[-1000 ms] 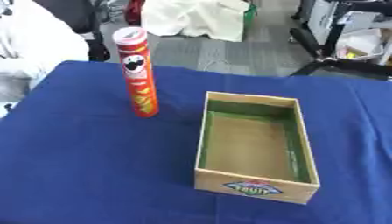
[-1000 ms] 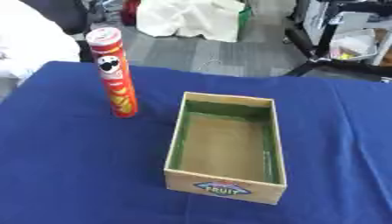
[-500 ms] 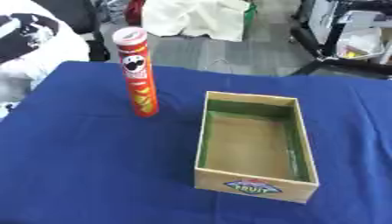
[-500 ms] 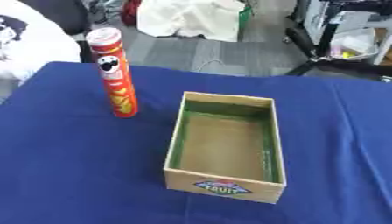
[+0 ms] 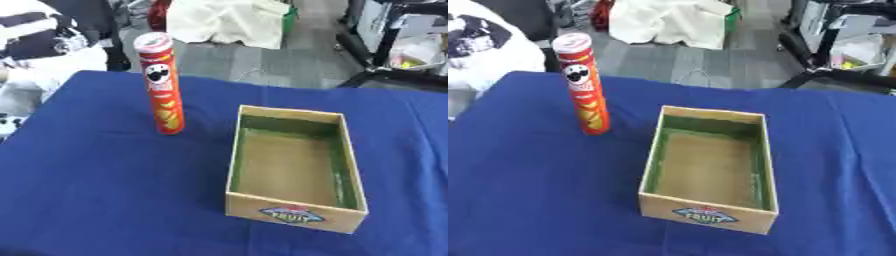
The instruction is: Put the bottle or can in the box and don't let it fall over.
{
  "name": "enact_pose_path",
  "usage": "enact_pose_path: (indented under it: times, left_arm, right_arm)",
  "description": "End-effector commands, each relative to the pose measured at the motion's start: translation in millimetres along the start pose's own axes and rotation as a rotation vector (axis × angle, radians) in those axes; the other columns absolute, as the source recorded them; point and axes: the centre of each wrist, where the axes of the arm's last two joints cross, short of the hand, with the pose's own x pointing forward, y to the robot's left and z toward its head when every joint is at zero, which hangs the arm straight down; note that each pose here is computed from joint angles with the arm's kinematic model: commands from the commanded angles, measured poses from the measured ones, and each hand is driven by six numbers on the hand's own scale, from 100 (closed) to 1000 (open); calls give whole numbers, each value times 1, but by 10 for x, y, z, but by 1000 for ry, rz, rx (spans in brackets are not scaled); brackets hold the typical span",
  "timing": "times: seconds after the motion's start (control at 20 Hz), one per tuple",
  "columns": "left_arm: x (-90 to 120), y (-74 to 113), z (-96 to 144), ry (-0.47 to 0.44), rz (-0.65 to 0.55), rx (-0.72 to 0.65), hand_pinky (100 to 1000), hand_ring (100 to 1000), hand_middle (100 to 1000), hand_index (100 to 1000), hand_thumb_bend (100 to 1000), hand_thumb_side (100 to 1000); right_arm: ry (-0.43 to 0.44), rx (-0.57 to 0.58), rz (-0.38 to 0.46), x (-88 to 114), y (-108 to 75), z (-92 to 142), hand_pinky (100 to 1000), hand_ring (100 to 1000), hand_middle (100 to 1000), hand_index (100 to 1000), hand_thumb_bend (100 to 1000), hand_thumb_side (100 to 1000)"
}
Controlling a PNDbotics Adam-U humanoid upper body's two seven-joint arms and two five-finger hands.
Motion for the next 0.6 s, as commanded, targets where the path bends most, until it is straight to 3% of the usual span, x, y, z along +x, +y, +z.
enact_pose_path:
  times: [0.05, 0.45, 0.5, 0.6]
  left_arm:
    - [80, 207, 112, -13, -20, 13, 853, 830, 824, 879, 322, 861]
    - [243, 283, 6, -59, -32, -20, 862, 849, 838, 909, 532, 867]
    - [266, 288, -13, -63, -31, -15, 864, 844, 835, 910, 620, 853]
    - [313, 292, -54, -62, -30, 10, 876, 852, 837, 906, 621, 810]
  right_arm:
    - [-27, 19, 19, 69, -39, -58, 887, 753, 754, 975, 100, 654]
    - [-21, 31, 22, 64, -30, -49, 888, 749, 752, 975, 100, 661]
    - [-21, 32, 22, 64, -29, -49, 888, 748, 752, 975, 100, 661]
    - [-19, 33, 21, 64, -27, -48, 888, 747, 752, 976, 100, 664]
